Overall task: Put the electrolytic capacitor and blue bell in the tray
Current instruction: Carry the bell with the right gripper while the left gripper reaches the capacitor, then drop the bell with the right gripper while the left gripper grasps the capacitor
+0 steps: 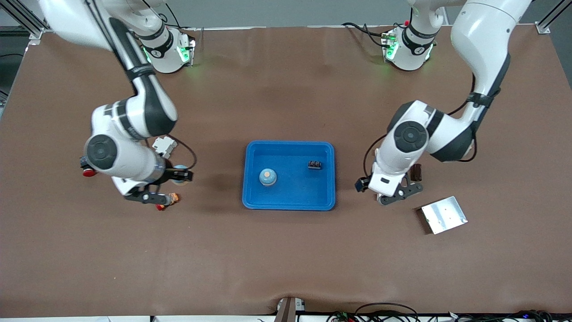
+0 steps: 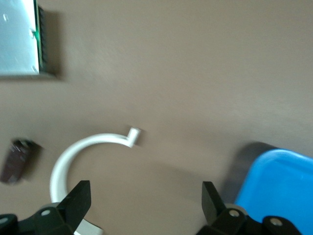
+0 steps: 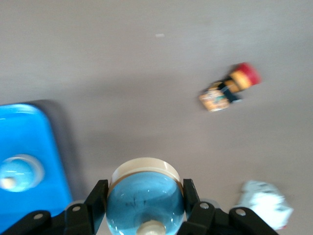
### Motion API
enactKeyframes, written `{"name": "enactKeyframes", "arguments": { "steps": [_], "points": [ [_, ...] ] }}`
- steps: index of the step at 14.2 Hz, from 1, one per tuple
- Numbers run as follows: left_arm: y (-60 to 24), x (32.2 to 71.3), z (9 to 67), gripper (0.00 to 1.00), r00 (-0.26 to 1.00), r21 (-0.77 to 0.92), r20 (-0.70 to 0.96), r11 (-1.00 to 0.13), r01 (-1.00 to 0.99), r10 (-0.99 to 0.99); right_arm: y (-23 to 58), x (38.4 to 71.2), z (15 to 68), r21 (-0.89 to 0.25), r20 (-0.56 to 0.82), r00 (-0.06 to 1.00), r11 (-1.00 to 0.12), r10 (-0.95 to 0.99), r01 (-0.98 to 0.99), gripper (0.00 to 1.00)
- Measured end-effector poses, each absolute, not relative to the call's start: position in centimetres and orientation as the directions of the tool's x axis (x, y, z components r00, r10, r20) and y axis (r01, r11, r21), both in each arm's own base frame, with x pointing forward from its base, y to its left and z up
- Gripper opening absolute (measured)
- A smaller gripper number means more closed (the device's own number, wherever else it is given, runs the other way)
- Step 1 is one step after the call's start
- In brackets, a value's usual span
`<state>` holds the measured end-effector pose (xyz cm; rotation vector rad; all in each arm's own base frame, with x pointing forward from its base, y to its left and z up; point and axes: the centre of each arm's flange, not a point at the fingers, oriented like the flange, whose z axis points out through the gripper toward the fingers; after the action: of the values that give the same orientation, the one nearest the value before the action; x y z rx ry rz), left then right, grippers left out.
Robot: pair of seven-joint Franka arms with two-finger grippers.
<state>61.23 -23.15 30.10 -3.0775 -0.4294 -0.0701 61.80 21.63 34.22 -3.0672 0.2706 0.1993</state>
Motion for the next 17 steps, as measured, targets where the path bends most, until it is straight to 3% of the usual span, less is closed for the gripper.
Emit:
{"name": "enactKeyframes", "arguments": {
  "steps": [3, 8, 17],
  "points": [
    [-20.1, 61.4, 29.2, 1.00, 0.973, -0.034, 0.028, -0.973, 0.229, 0.228, 30.0, 61.7, 32.0, -0.036, -0.135, 0.966, -0.973, -0.220, -0.227, 0.67],
    [-16.7, 59.0, 27.4, 1.00, 0.992, -0.004, 0.068, -0.995, 0.104, 0.103, 40.2, 58.0, 27.2, -0.037, -0.152, 0.973, -0.982, -0.176, -0.183, 0.67],
    [-9.4, 54.9, 22.9, 1.00, 0.991, -0.050, 0.072, -0.993, -0.112, -0.115, 42.1, 55.4, 24.0, 0.021, -0.182, 0.975, -0.992, -0.129, -0.127, 0.67]
  ]
}}
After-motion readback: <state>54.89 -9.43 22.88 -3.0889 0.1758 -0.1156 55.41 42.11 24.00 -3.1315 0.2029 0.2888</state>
